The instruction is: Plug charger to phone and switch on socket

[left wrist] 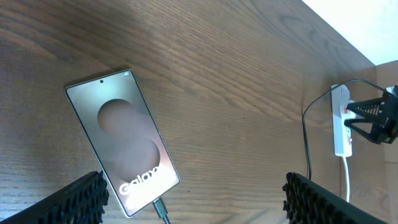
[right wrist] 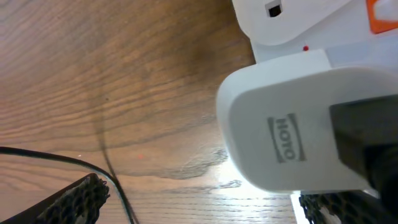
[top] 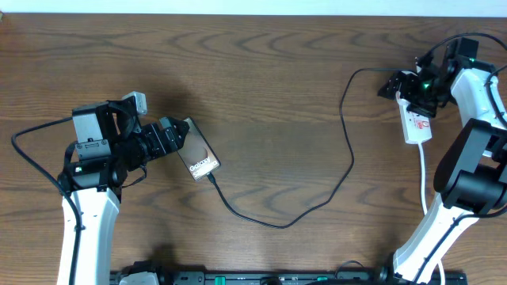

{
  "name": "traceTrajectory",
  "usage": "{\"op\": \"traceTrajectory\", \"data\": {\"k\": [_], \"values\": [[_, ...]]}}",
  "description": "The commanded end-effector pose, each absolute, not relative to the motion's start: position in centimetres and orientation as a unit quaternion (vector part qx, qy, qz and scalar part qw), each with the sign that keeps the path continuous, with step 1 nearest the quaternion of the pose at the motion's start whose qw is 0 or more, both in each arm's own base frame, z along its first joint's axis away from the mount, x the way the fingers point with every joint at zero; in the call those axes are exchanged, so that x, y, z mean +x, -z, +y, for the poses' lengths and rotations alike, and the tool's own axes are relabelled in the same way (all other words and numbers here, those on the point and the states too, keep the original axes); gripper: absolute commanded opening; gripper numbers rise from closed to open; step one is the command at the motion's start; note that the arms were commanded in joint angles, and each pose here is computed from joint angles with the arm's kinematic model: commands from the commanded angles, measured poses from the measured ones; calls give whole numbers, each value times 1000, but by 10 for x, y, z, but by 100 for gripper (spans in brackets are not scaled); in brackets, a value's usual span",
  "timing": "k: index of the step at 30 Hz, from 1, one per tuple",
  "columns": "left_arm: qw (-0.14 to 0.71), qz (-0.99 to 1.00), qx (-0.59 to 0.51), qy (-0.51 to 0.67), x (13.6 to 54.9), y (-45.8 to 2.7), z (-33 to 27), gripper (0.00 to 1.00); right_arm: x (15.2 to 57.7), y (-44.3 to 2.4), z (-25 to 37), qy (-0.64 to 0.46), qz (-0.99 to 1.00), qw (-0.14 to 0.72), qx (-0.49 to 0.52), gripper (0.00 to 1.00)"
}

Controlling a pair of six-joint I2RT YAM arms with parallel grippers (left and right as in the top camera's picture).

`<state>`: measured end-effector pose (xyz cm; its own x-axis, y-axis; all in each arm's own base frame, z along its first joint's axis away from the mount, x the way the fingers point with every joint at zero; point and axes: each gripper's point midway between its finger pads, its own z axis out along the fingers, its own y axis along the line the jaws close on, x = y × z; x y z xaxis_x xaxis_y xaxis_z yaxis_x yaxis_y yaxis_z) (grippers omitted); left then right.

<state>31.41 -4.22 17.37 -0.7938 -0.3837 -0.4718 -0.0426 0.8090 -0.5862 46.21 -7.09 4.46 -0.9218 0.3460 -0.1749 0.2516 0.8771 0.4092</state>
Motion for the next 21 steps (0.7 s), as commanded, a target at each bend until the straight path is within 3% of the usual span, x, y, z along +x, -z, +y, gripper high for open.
{"op": "traceTrajectory", "data": {"k": [1,8,14,21], "values": [[301,904,-112,281,314,-174,-41,89,457,-20,-40,-228,958,89,148,99],[302,904,-112,281,314,-174,-41,89,452,-51,-83,-182,957,120,191,99],[302,904,-112,281,314,-174,-41,89,424,-127,-120,-104,955,168,223,99],[302,904,-112,281,314,-174,-41,89,382,-212,-118,-57,946,224,228,99]]}}
